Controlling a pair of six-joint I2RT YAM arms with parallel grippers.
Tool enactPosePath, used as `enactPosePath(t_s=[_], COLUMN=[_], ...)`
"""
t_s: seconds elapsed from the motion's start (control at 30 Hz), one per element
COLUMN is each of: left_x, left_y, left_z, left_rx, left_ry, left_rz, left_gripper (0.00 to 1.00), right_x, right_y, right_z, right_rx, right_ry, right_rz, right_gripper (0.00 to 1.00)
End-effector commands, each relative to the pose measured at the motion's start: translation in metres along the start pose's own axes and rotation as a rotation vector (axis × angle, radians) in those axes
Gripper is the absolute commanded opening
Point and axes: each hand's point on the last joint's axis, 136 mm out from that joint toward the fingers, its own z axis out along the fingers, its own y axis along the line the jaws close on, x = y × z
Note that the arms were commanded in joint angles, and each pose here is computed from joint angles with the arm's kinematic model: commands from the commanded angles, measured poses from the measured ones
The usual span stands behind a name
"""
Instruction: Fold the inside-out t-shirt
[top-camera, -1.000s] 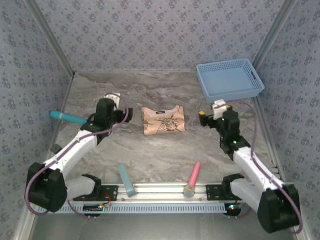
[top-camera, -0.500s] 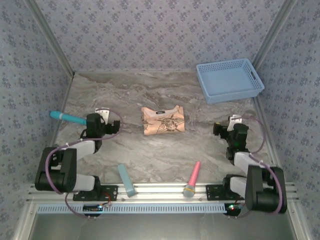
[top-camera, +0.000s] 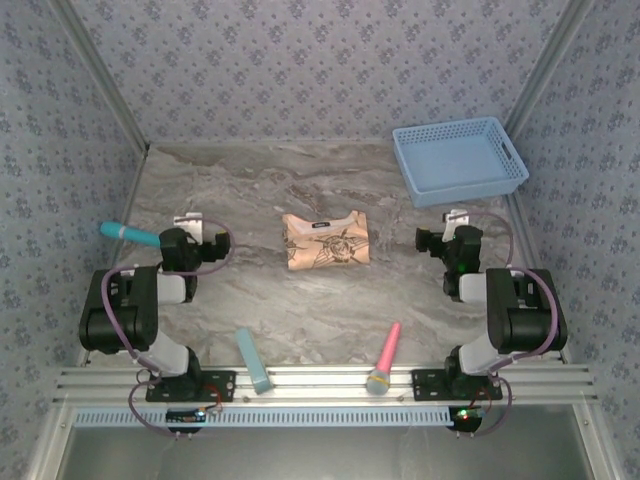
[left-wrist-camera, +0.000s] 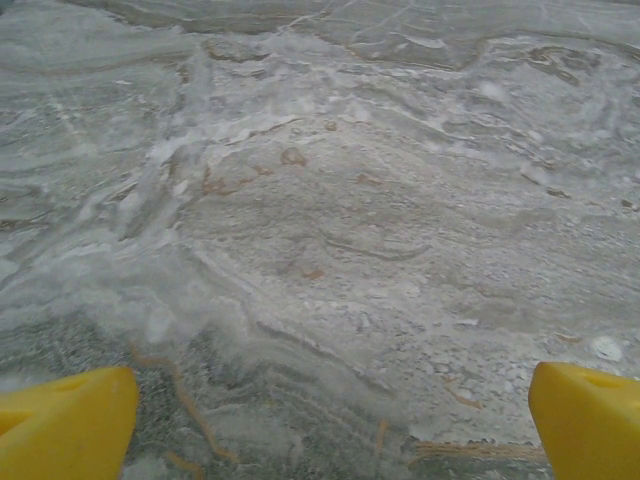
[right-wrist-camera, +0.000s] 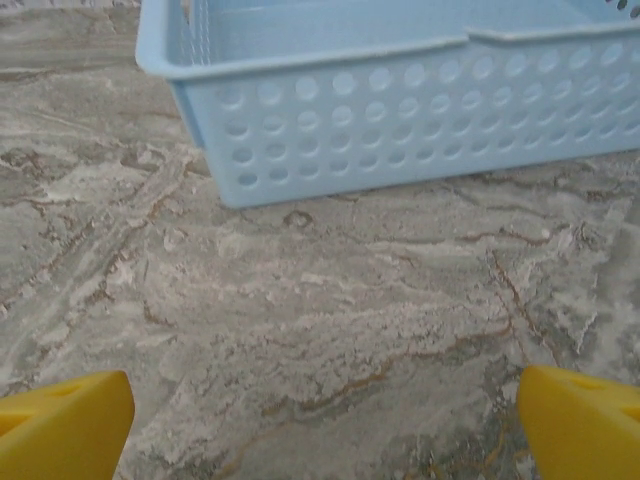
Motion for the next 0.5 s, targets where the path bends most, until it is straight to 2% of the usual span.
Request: enactPosePath(t_s=[0.0, 0.23, 0.37, 0.47], left_x=[-0.0197, -0.0189, -0.0195, -0.0192], left_y=[0.0065, 0.0069, 0.007, 0.0067], left_z=[0.0028, 0.0027, 0.0025, 0.0026], left_rx=[-0.045, -0.047, -0.048, -0.047], left_ry=[-0.051, -0.048, -0.049, -0.048], left_rz=[-0.028, -0.028, -0.029, -0.029], left_gripper=[1.0, 1.0, 1.0, 1.0], right_x=[-0.0053, -0.005, -0.0063, -0.005], right_y=[-0.0029, -0.0016, -0.0042, -0.0068], right_z=[0.001, 0.0016, -0.0012, -0.0002], right_rx=[0.017, 0.003, 0.066, 0.061], right_ry=[-0.004, 0.001, -0.021, -0.012], right_rz=[-0.019, -0.015, -0.038, -0.02], right_gripper=[1.0, 1.0, 1.0, 1.0])
